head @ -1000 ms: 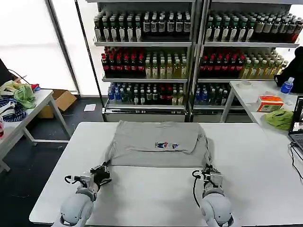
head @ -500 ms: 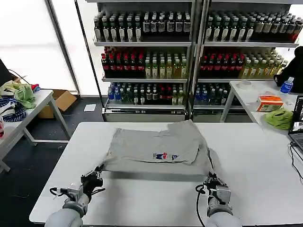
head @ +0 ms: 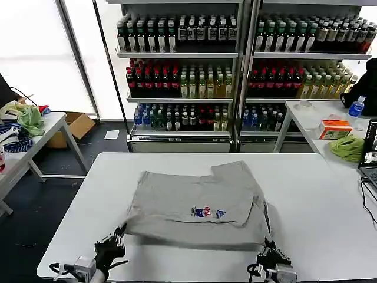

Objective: Fold and organize the clothes.

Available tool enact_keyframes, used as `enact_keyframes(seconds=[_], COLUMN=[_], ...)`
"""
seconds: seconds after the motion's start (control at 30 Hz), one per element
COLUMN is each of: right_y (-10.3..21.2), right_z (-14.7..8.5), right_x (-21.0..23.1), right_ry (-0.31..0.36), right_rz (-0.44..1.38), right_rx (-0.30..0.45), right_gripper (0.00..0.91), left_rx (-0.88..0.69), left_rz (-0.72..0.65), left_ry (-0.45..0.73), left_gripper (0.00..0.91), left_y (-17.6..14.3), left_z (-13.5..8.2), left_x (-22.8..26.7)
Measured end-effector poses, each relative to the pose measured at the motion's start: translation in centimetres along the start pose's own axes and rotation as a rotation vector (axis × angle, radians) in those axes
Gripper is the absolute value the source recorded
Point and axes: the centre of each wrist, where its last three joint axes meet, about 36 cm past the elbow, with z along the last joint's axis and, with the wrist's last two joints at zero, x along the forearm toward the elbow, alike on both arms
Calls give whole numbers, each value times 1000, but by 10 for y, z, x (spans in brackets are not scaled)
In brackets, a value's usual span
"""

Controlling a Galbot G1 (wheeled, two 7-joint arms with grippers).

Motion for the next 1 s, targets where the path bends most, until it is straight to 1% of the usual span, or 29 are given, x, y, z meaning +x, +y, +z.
enact_keyframes(seconds=[0.17, 0.4, 0.43, 0.47, 0.5, 0.53, 0.83, 1.0], right_y=[-4, -8, -8, -8, -8, -8, -13, -20], right_z=[9, 15, 17, 18, 19, 20, 23, 9], right_x=[6, 7, 7, 8, 9, 9, 19, 26], right_ry=[14, 15, 19, 23, 25, 26, 16, -22], right_rz=[14, 28, 28, 26, 26, 26, 57, 76], right_rx=[15, 31, 36, 41, 44, 46, 43, 23], right_gripper=[0, 0, 504, 907, 907, 907, 907, 907], left_rx=[-3, -18, -18, -20, -22, -24, -16, 5], left_rz=[-4, 2, 2, 1, 1, 1, -10, -20], left_ry=[23, 59, 64, 69, 73, 77, 86, 68], left_gripper=[0, 0, 0, 10, 665, 897, 907, 907], left_y=[-5, -13, -14, -15, -16, -17, -22, -22], left_z=[8, 18, 19, 20, 21, 22, 20, 10], left_x=[16, 35, 37, 40, 42, 44, 53, 56])
